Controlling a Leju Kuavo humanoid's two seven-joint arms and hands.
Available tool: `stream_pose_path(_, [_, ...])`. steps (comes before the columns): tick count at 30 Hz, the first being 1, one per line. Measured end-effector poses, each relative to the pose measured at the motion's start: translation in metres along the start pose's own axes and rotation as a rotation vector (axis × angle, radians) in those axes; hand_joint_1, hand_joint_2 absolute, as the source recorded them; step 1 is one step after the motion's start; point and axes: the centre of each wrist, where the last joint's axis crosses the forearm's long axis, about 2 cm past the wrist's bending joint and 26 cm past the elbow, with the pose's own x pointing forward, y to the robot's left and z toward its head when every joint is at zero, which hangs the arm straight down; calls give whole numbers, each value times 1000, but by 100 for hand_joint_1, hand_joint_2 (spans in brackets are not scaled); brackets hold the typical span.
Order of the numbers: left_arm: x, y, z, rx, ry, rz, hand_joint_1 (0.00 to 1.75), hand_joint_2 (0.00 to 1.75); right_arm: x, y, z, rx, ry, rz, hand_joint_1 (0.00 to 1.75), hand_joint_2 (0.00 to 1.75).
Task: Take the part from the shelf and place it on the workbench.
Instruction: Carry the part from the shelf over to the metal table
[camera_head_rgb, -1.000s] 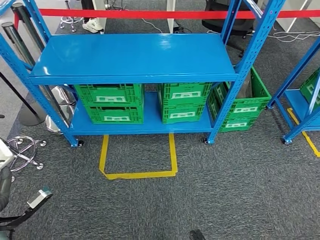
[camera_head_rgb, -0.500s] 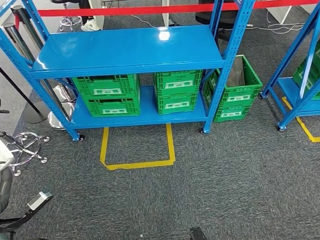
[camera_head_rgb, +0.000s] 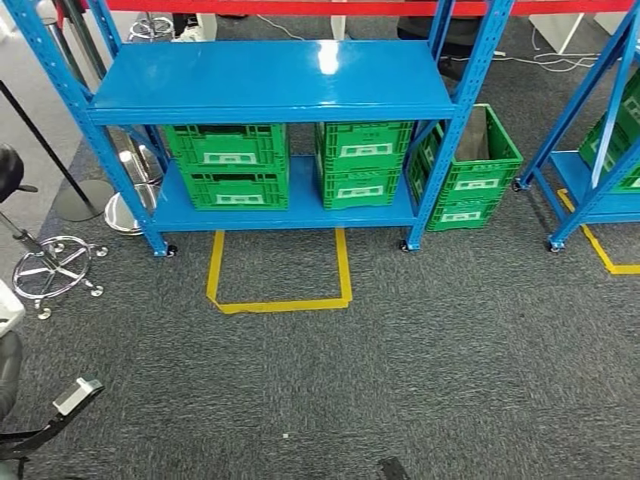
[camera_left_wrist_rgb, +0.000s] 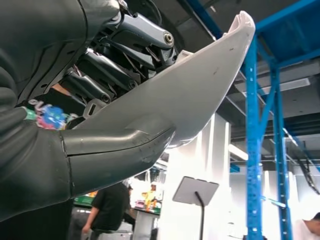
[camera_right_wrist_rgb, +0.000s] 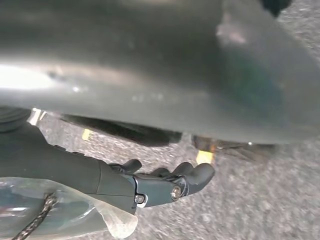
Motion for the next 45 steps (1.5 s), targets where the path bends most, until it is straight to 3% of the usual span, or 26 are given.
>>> stream_pose_path(23, [4, -12, 6, -35, 22, 38, 175, 175, 1, -1, 0, -9, -8, 3, 0, 0])
stream_pose_path(34, [11, -23, 1, -33, 113, 102, 175, 175, 1, 0, 0, -8, -8, 10, 0, 0])
stream_pose_path(45, [10, -29, 2, -58, 108, 113, 175, 175, 2, 0, 0, -11, -11, 18, 0, 0])
